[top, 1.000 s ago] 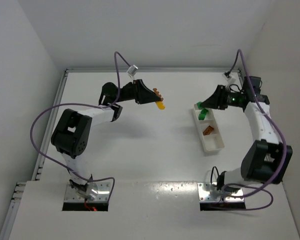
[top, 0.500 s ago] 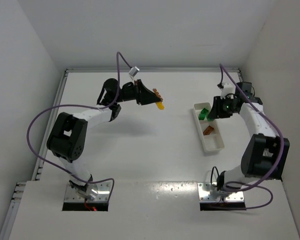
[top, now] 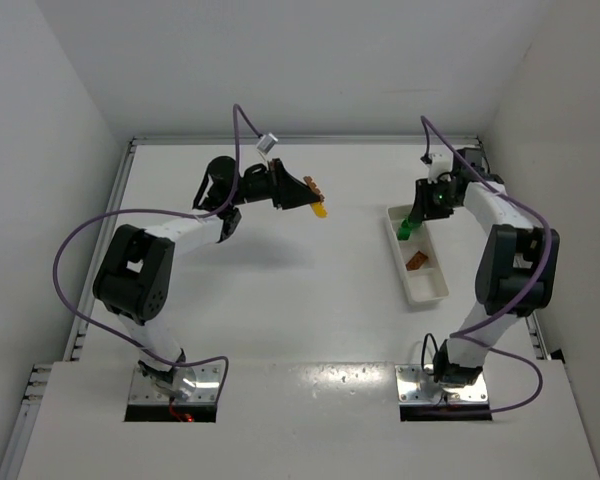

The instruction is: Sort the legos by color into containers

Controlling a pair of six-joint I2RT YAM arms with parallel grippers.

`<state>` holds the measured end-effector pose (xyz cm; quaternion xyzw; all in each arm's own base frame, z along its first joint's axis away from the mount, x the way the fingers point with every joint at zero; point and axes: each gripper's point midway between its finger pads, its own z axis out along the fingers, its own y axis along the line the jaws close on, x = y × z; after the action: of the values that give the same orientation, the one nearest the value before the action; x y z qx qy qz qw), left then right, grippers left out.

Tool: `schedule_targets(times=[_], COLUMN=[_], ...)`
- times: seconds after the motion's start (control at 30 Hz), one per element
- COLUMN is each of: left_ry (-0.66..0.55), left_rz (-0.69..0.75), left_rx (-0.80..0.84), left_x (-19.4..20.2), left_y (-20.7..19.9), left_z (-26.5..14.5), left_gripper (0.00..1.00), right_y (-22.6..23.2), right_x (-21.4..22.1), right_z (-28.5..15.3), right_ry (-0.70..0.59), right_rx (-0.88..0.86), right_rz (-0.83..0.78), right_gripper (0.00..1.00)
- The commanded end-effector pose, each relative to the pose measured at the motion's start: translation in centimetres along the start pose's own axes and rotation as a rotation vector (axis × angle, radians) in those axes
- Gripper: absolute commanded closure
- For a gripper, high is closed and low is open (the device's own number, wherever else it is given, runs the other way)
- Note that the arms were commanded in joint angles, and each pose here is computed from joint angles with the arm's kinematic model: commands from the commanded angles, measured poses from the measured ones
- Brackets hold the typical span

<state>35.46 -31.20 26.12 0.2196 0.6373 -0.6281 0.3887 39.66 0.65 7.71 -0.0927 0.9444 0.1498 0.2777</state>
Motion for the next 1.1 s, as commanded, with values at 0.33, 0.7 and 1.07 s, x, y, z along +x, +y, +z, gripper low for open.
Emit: schedule_targets(times=[0.33,0.7,1.07], left_ry=[-0.026,0.073,-0.04], left_rz=[0.073,0.014,0.005], left_rx=[0.005,0.328,0.325], left_x=[-2.0,1.1,-1.2], left_y=[0.4,-4.7,-5.2], left_z=[-0.1,-1.5,-1.0], left_gripper=[0.94,0.93,0.93], right_y=[0.7,15.5,24.9], right_x=[-4.2,-8.8,-5.6], right_z=[-0.1,-9.3,-10.4], right_ry=[-0.071,-0.284,-0.168], right_rx=[0.056,-0.707,-0.969], right_rz=[-0.093,-0.093,-0.174], right_gripper=[0.33,0.36,0.33])
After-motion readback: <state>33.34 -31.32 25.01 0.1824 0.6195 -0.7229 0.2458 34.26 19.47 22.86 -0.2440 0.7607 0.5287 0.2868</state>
